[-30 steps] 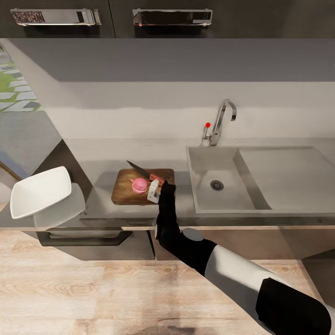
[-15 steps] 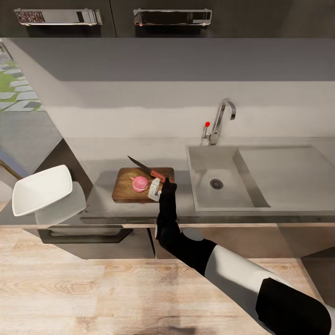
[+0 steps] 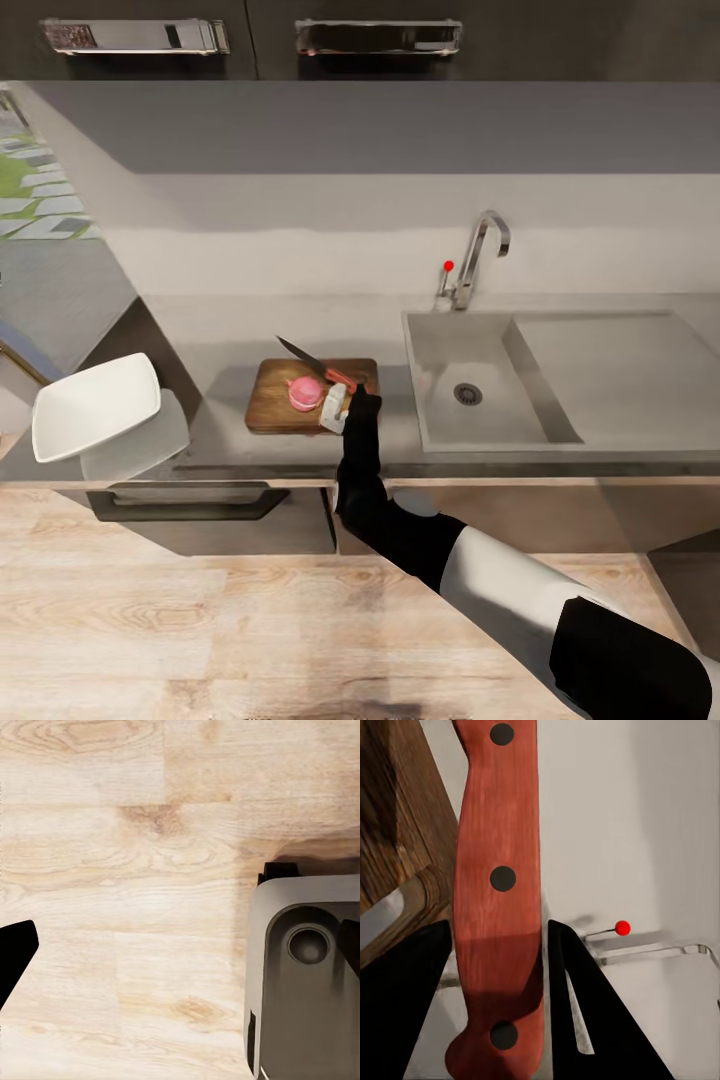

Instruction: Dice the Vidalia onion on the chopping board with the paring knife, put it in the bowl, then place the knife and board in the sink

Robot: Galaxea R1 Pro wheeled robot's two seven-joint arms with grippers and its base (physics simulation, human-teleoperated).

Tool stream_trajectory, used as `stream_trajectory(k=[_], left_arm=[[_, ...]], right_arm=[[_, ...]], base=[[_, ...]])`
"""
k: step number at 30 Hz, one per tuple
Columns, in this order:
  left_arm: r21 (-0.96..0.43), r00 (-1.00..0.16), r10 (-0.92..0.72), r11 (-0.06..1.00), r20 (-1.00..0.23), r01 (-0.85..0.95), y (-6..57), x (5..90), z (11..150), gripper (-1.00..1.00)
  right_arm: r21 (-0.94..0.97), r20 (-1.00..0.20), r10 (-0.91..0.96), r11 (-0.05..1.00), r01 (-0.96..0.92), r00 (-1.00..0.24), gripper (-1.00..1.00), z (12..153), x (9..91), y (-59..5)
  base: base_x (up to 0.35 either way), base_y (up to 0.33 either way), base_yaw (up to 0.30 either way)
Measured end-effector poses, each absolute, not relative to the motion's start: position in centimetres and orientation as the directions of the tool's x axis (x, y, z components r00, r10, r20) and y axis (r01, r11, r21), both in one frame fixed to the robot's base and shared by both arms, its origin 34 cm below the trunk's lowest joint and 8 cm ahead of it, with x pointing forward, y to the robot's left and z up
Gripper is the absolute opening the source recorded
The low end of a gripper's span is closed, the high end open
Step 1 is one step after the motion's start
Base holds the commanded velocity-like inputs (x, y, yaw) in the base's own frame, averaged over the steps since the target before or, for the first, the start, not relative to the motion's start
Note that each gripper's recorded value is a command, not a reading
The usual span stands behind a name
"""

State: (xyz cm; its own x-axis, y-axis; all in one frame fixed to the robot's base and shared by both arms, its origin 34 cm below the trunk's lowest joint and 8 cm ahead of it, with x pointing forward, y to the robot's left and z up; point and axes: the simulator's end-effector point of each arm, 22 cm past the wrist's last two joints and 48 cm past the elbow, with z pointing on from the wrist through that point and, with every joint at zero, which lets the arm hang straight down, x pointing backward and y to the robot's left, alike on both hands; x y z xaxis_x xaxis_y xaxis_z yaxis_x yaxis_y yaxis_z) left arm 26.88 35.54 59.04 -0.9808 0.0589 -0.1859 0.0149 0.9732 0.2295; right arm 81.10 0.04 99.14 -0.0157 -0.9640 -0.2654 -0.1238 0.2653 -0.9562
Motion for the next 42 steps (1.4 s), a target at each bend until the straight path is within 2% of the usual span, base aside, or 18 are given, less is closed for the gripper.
stream_trajectory(k=[42], left_arm=[[0.229,-0.981,0.059,0.973,-0.186,0.015,35.5,26.9,59.0,1.00]], right_arm=[[-0.932,-0.290,-0.956,0.294,-0.210,-0.051,-1.00,96.8,80.7,-0.2]], base=[[-0.014,0.012,0.000]])
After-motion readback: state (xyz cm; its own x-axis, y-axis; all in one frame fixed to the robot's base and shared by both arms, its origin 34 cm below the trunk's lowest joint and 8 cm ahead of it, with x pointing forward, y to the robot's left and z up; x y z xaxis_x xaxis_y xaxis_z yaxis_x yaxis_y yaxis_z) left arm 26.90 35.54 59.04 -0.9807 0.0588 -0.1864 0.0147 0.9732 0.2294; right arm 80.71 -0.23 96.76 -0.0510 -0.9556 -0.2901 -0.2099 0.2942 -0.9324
